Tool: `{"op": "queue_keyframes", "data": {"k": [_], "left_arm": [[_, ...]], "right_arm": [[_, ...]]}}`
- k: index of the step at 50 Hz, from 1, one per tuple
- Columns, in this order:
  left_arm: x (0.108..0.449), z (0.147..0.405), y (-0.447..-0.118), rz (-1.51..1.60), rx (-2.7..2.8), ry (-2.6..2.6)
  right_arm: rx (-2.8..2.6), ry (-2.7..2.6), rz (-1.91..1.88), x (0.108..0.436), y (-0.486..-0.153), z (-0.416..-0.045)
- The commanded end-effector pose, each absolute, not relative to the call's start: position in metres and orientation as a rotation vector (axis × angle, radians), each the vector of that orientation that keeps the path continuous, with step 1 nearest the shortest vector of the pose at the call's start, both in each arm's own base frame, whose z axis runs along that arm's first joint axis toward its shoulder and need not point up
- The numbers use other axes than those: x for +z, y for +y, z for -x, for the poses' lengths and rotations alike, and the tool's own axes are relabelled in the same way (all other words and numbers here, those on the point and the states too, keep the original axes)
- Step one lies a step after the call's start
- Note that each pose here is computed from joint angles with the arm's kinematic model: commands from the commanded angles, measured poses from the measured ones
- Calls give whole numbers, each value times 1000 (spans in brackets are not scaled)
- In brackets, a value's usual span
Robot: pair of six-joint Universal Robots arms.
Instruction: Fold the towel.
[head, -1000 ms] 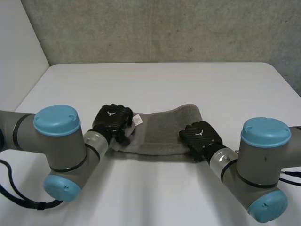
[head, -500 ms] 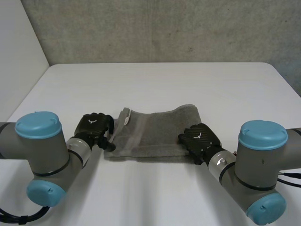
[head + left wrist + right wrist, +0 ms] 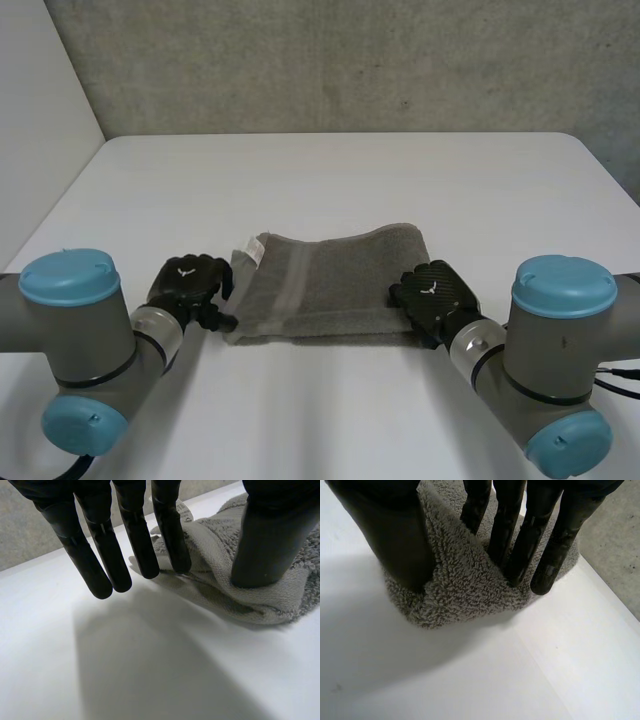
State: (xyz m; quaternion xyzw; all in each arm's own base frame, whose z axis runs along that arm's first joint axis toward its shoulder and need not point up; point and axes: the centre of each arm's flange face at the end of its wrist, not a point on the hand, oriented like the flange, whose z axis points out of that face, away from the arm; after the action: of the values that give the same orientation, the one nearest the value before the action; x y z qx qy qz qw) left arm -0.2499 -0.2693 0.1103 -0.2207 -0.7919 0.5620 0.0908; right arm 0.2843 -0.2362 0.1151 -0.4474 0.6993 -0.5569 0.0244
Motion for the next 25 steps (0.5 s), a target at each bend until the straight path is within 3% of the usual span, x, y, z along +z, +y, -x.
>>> {"op": "queue_keyframes", "data": {"k": [1,25], "left_arm": [[120,250,-269,649,1698,-2329],[122,255,-256,695,1662,-2288]], "right_arm": [[-1732,2155,1373,119,-234,-281],[-1752,2160,1364,127,-225,-270]]}}
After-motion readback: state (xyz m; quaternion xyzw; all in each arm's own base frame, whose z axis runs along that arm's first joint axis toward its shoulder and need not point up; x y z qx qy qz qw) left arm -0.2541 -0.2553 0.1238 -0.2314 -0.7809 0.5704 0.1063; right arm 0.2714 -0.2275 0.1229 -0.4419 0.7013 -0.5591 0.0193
